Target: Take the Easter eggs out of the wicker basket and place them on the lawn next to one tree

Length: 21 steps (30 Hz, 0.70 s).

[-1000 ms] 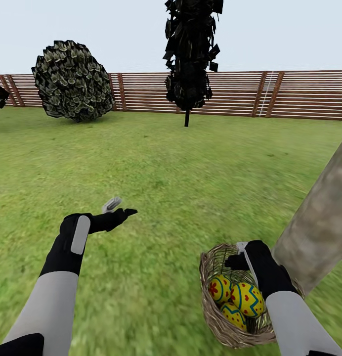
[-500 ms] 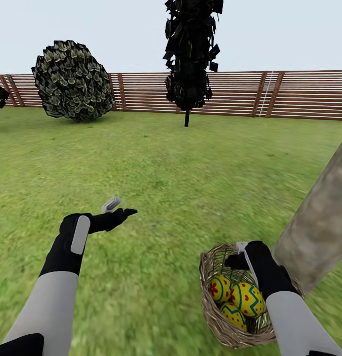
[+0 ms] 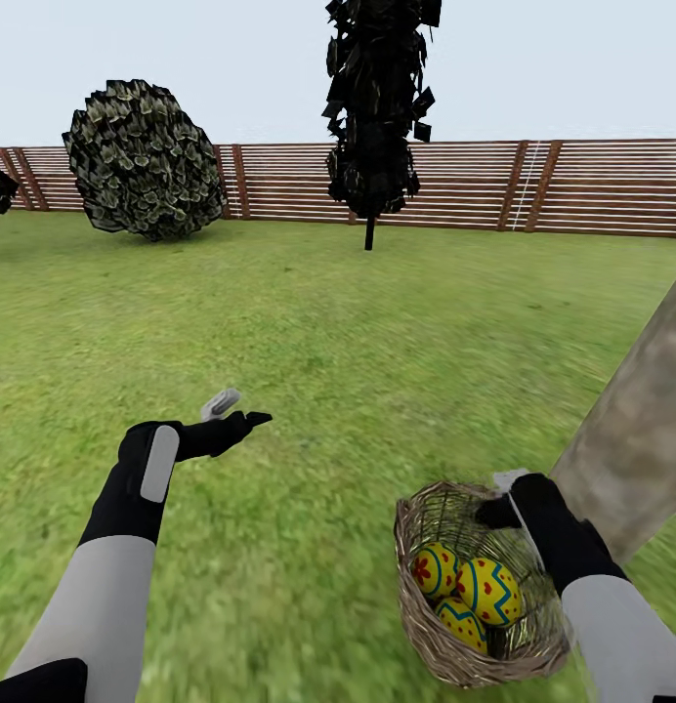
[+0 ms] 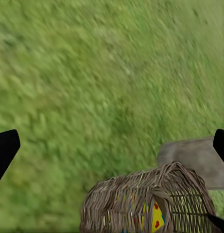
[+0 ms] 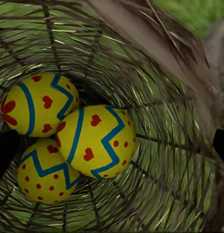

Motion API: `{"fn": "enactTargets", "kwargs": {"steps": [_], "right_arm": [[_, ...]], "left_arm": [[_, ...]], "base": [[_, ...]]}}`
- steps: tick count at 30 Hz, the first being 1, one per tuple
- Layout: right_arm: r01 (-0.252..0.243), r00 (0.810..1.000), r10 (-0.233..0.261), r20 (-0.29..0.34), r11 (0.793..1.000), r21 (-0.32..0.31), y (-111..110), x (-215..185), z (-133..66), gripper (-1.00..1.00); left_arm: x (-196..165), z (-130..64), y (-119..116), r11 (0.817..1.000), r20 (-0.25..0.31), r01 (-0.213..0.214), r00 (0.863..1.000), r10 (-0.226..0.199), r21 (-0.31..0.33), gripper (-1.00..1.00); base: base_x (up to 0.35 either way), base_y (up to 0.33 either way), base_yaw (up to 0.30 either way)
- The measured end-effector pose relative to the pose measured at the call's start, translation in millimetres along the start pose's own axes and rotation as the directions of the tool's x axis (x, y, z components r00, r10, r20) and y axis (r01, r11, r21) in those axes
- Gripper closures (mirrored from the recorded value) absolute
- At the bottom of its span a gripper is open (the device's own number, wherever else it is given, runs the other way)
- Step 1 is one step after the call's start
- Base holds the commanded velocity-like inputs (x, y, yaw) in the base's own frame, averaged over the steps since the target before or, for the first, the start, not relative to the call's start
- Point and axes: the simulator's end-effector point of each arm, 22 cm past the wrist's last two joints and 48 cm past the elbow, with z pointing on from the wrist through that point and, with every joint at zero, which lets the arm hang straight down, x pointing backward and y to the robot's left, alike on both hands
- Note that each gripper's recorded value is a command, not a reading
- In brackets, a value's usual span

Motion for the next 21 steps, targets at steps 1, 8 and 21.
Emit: {"fn": "enactTargets", "kwargs": {"steps": [1, 8, 21], "right_arm": [[0.079, 0.997, -0.079, 0.000, 0.997, -0.005, -1, 0, 0.0, -1.00], [0.421, 0.907, -0.419, 0.040, 0.900, -0.117, 29, 10, 0.4, -1.00], [0.635, 0.773, -0.628, 0.095, 0.768, -0.085, 59, 5, -2.1, -1.00]], "left_arm": [[0, 0.1, 0, 1.000, 0.000, 0.000, 1.000, 0.000, 0.000, -1.00], [0, 0.2, -1, 1.000, -0.001, 0.000, 1.000, 0.000, 0.003, -1.00], [1, 0.7, -2, 1.000, -0.003, 0.001, 1.000, -0.001, 0.004, -1.00]], "base": [[0.000, 0.000, 0.000], [0.000, 0.000, 0.000], [0.000, 0.000, 0.000]]}}
